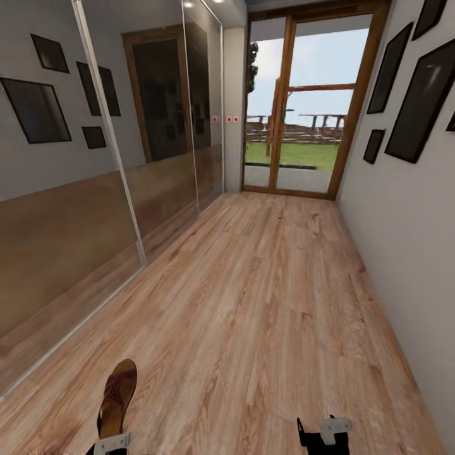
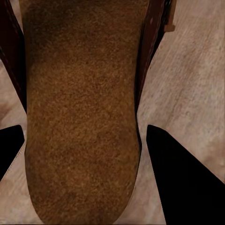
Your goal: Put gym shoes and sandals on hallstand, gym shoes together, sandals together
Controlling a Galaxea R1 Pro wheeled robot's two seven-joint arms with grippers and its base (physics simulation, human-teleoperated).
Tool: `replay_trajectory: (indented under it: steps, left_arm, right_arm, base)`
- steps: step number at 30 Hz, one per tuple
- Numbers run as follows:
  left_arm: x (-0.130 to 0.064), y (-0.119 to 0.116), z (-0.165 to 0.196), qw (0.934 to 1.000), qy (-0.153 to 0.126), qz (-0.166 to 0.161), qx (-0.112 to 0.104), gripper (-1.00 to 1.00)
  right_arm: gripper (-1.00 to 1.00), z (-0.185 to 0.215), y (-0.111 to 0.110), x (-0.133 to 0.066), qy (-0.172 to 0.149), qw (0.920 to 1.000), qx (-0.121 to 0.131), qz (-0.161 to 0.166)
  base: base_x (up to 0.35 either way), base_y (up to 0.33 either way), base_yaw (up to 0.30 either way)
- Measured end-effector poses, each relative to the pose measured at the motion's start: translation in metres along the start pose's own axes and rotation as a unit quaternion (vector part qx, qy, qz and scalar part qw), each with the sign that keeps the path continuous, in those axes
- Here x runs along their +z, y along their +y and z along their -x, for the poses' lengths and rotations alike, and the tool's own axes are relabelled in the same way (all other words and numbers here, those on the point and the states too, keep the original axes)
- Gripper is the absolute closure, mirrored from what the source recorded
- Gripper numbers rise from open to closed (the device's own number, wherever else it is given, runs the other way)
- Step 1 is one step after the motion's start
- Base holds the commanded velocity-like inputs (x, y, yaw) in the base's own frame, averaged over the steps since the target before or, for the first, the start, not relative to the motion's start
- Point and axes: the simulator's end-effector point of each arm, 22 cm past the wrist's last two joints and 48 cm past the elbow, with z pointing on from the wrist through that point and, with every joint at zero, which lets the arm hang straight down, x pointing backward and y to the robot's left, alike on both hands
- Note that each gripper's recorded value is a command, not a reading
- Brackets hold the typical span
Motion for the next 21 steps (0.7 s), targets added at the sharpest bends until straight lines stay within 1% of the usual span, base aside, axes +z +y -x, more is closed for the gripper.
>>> replay_trajectory:
  steps: [21]
  left_arm:
    - [-0.0002,0.0007,-0.0018,1.0000,0.002,0.000,0.001,1.00]
  right_arm:
    - [-1.00,0.0001,0.0012,0.0000,0.000,1.0000,0.000,0.001]
  base:
    - [0.003,0.000,0.277]
